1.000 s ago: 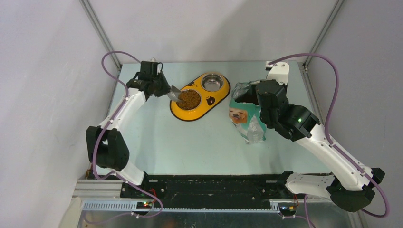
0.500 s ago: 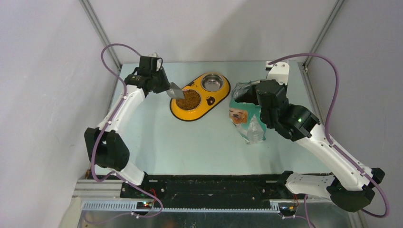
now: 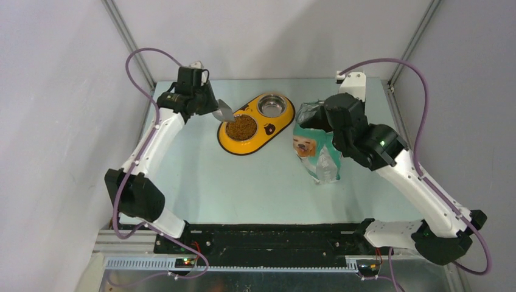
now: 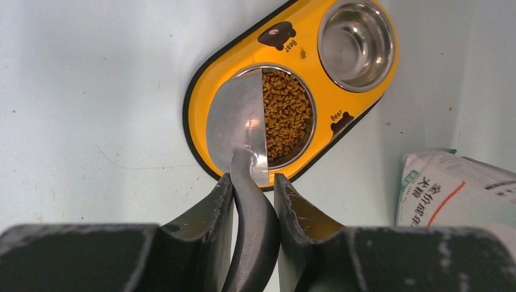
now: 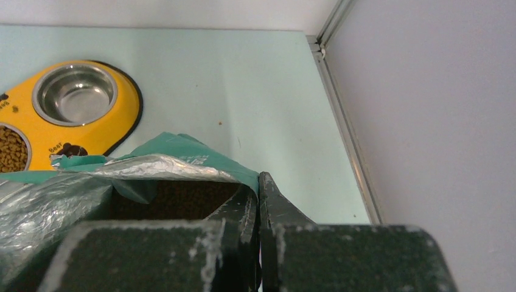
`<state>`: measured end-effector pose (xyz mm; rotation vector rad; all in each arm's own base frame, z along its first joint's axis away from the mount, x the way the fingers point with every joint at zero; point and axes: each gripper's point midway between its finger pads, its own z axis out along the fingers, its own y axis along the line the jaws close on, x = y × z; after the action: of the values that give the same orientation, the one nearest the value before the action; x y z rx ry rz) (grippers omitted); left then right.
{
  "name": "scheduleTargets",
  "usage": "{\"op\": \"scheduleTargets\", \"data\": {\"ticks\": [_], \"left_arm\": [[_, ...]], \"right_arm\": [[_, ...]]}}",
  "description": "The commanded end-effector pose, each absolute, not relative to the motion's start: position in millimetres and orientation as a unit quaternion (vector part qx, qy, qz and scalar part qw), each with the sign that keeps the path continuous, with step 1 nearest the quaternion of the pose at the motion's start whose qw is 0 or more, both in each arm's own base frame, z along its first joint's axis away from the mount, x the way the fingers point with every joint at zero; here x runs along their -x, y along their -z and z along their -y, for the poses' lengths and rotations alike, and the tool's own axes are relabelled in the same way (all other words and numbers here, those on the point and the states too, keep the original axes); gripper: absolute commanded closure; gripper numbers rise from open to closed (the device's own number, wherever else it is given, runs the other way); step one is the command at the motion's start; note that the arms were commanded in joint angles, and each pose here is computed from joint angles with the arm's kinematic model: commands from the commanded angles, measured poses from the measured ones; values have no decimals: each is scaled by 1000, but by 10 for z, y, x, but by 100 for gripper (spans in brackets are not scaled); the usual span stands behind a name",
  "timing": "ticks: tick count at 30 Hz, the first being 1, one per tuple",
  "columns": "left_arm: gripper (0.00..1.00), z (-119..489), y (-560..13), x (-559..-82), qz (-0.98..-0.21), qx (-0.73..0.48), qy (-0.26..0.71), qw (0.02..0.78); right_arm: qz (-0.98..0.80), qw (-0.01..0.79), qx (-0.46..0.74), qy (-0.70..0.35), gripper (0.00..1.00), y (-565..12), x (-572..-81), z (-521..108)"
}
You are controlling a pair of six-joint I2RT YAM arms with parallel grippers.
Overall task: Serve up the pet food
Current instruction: Pour the pet food into the pet food bowl, then collect the pet food from the pet food bag.
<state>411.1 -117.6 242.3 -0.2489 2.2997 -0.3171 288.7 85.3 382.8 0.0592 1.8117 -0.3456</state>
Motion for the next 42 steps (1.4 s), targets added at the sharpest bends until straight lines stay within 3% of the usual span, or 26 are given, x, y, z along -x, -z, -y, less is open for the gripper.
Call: {"op": "scheduleTargets", "data": {"ticks": [1,8,18,30,36,42], "left_arm": [[100,1194,-3088,-3997,-868,80,152,466],[100,1212,-3320,-3750,-846,89,179,494],[100,1798,-4170,-2944,-719,42,456,523],[100,1766,-4812,-1931,-594,23,600,535],[100,1938,-4743,-1646,-619,11,632,466],[100,2052,-4501,-1582,-694,20,571,438]], "right_arm": [[-786,604,-50,124,100,-4133,-2889,-803],[-814,574,-14,88,100,-4048,-2945,-950],[-839,541,42,-33,100,-4022,-2821,-1352],[-823,565,44,-23,100,-4098,-2922,-1570],[-778,628,28,10,100,-4362,-2970,-1684],[-765,642,-18,38,100,-4459,-2978,-1598]]}}
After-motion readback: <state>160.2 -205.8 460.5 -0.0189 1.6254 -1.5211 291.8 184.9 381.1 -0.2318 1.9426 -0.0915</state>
